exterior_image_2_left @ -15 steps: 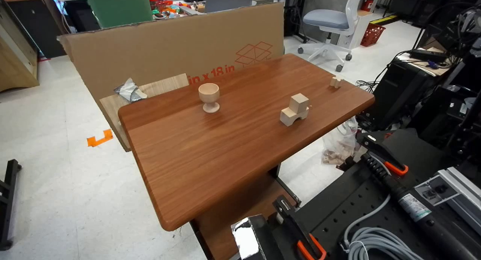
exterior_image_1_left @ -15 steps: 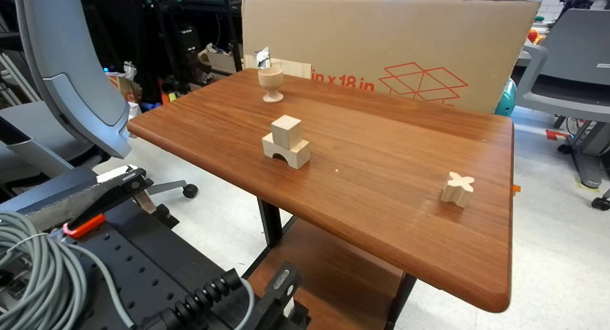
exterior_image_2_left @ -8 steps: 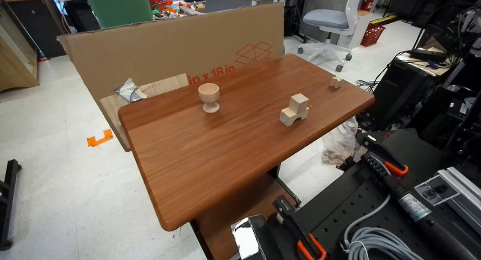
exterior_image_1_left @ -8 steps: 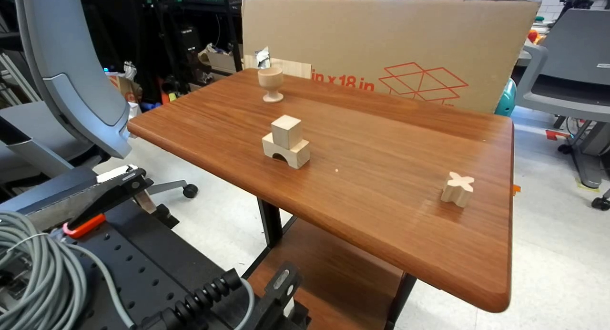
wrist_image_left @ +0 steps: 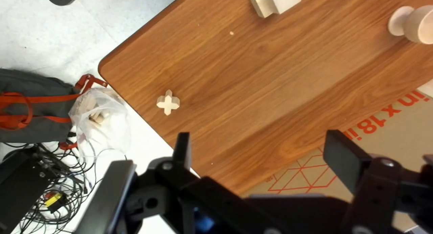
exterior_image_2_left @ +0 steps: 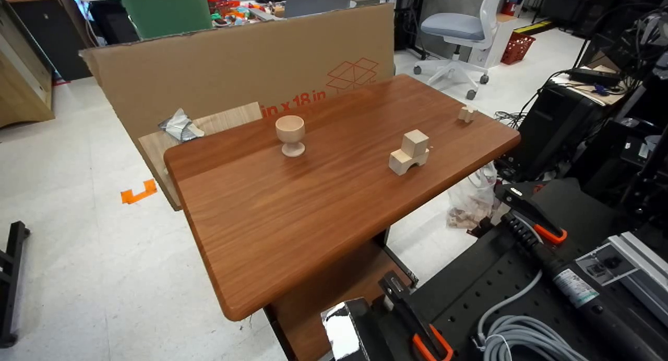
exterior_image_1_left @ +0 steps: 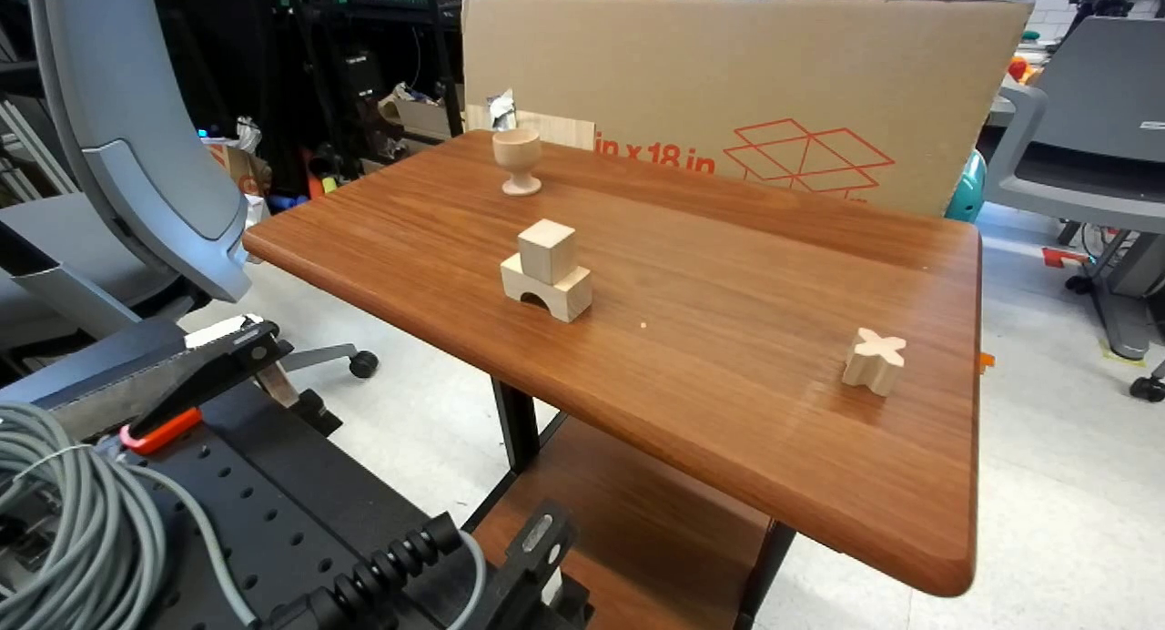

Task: Stack the toys

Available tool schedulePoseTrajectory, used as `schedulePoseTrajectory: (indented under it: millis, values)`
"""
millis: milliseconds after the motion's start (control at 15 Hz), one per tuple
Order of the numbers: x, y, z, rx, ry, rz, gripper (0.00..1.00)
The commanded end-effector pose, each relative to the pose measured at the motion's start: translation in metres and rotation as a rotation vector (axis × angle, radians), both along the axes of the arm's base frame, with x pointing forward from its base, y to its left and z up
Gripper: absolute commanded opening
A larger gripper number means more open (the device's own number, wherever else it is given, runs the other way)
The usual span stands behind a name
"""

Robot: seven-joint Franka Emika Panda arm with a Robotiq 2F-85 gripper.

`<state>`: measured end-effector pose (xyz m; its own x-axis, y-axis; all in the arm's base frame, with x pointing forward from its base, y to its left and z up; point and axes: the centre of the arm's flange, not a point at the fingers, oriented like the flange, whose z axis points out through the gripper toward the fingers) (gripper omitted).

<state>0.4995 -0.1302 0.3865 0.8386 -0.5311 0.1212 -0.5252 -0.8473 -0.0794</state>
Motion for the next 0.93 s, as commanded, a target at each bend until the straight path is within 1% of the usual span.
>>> schedulePoseTrajectory:
  millis: [0, 133, 400, 667, 867]
  values:
    - [0.013, -0.03, -0.008, 0.002, -0.014, 0.032, 1.0]
    - [0.013, -0.043, -0.01, -0.004, 0.007, 0.081, 1.0]
    - [0.012, -0.065, -0.015, 0.024, 0.065, 0.245, 1.0]
    - [0.009, -0.078, -0.031, 0.073, 0.174, 0.429, 1.0]
    - [0.009, -0.09, -0.048, 0.055, 0.211, 0.506, 1.0]
